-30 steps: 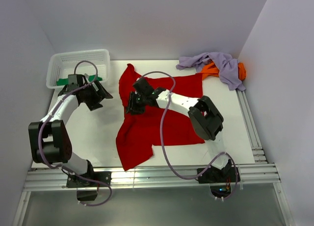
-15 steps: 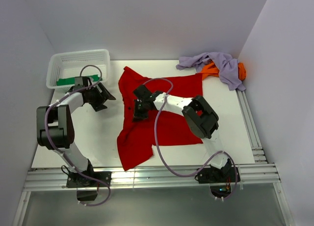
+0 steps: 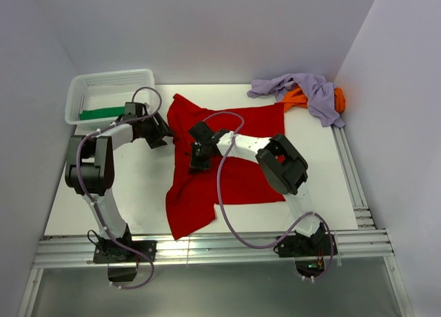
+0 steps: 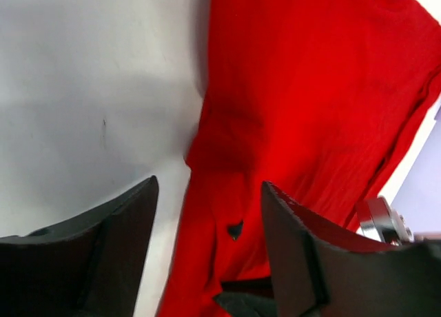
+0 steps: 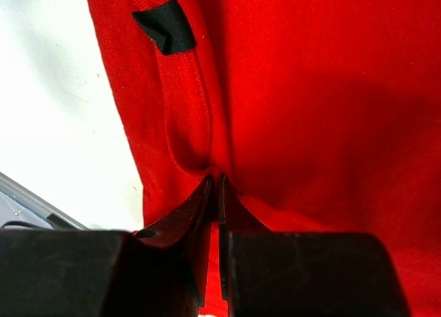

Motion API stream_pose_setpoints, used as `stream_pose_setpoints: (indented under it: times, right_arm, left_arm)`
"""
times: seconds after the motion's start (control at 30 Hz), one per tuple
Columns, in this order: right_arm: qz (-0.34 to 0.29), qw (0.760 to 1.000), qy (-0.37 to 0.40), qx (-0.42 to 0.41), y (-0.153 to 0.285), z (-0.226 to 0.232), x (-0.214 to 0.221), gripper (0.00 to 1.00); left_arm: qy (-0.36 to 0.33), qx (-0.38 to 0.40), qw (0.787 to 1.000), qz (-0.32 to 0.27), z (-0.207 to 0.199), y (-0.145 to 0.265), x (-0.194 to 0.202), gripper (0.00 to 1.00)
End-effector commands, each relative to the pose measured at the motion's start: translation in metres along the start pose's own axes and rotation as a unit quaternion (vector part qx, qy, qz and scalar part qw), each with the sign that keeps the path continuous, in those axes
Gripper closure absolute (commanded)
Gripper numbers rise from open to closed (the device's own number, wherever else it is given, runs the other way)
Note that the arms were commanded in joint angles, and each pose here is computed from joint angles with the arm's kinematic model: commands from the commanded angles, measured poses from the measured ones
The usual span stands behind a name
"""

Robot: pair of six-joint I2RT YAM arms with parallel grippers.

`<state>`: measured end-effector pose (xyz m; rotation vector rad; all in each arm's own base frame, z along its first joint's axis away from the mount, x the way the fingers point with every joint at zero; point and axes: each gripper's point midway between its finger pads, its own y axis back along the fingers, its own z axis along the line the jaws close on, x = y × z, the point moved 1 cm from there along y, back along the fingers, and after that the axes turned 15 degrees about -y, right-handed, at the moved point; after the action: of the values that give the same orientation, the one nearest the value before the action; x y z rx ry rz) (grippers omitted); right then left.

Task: Roll the t-shirts
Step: Flatten the tshirt

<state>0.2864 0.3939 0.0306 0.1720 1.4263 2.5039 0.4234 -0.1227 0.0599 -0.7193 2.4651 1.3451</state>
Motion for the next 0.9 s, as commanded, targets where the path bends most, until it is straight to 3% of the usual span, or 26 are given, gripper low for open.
stream_pose_setpoints:
  times: [0.0, 0.27, 0.57, 0.73, 0.87]
  right_arm:
    - [-0.016, 1.0, 0.01, -0.007, 0.019, 0.004, -0.005, 0.88]
    - [-0.021, 1.0, 0.014, -0.013, 0.024, 0.007, -0.007, 0.88]
    - [-0.04, 0.999, 0.005, -0.017, 0.039, 0.006, -0.017, 0.87]
    - [-0.069, 0.997, -0.009, -0.018, 0.056, -0.003, -0.03, 0.78]
    - [-0.087, 0.996, -0.028, -0.003, 0.065, -0.026, -0.044, 0.77]
  left_arm:
    - [-0.013, 0.005, 0.999, -0.034, -0.007, -0.005, -0.027, 0.36]
    - [-0.025, -0.026, 0.999, -0.022, 0.004, -0.027, -0.027, 0.44]
    - [-0.045, -0.003, 0.999, -0.014, -0.015, -0.032, -0.021, 0.54]
    - [-0.046, -0.002, 0.999, -0.008, -0.016, -0.029, -0.015, 0.55]
    - [-0.054, -0.006, 0.998, -0.009, -0.016, -0.024, -0.014, 0.58]
